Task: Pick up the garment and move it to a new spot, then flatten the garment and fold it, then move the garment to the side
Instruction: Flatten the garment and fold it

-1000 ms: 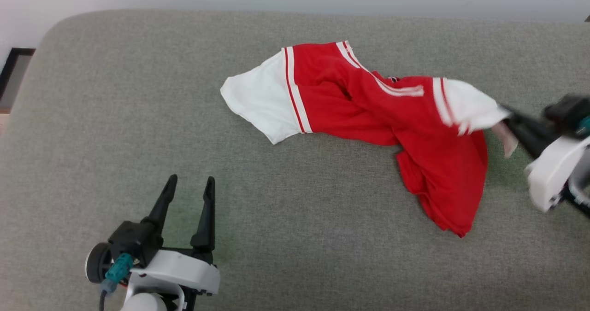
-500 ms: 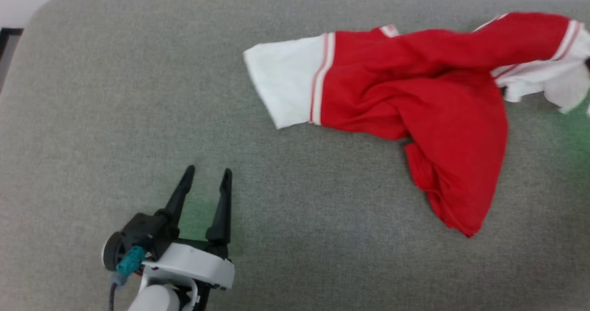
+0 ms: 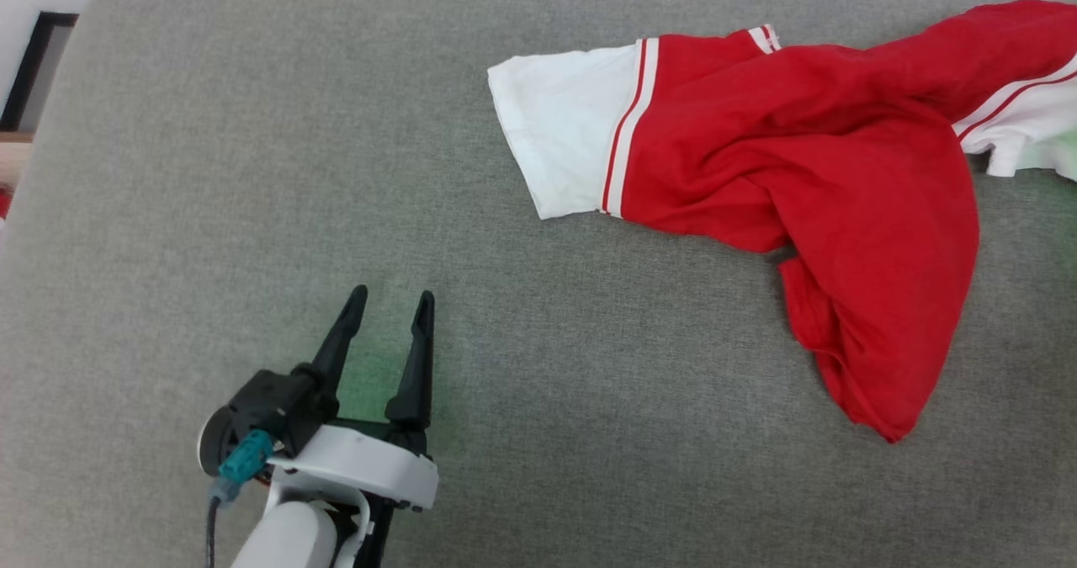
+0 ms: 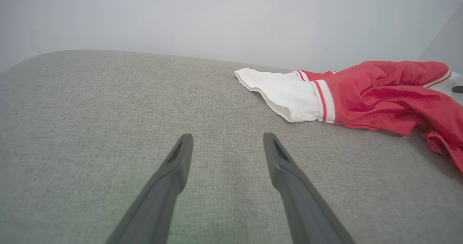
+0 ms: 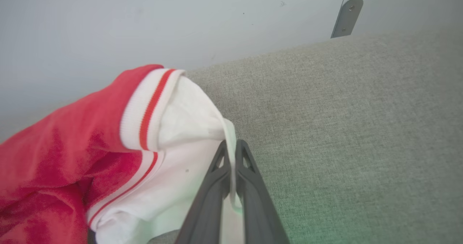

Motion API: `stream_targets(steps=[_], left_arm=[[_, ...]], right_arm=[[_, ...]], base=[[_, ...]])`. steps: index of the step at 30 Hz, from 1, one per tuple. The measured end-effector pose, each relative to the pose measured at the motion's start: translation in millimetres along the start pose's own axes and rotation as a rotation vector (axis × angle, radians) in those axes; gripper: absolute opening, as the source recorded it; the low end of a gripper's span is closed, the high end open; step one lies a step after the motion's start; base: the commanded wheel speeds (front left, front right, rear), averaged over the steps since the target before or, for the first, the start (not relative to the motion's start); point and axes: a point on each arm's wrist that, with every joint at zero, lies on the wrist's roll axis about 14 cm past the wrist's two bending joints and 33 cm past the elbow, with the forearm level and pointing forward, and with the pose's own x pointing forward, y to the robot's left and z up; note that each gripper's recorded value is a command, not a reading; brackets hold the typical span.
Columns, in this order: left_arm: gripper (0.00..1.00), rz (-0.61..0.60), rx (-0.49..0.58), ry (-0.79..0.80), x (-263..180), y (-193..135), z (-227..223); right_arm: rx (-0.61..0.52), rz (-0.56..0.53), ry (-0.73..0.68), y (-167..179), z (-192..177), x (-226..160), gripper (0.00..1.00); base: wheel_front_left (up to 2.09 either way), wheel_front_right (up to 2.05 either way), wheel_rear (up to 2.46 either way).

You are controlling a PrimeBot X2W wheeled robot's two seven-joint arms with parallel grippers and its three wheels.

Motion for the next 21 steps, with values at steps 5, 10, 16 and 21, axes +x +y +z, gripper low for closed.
stream_targets(steps=[5,10,16,21], left_arm=[[1.0,-0.012,0.002,-0.014,2.4,-1.4,5.4],[1.0,-0.036,0.029,-0.034,2.4,-0.6,17.2],[1.0,-0.086,0.077,-0.071,10.2,-2.5,45.1],[1.0,-0.131,0.112,-0.079,21.1,-5.3,65.3]], right_arm=[[-0.044,-0.018,-0.017,-7.9,-0.4,-7.7,1.0],[-0.124,0.046,-0.138,15.0,15.7,-19.4,1.0],[-0.169,0.168,-0.253,33.4,2.9,-51.3,1.0],[-0.192,0.251,-0.294,36.1,-19.8,-88.0,1.0]], base=[[0.0,0.0,0.0],[0.0,0.0,0.0],[0.0,0.0,0.0],[0.0,0.0,0.0]])
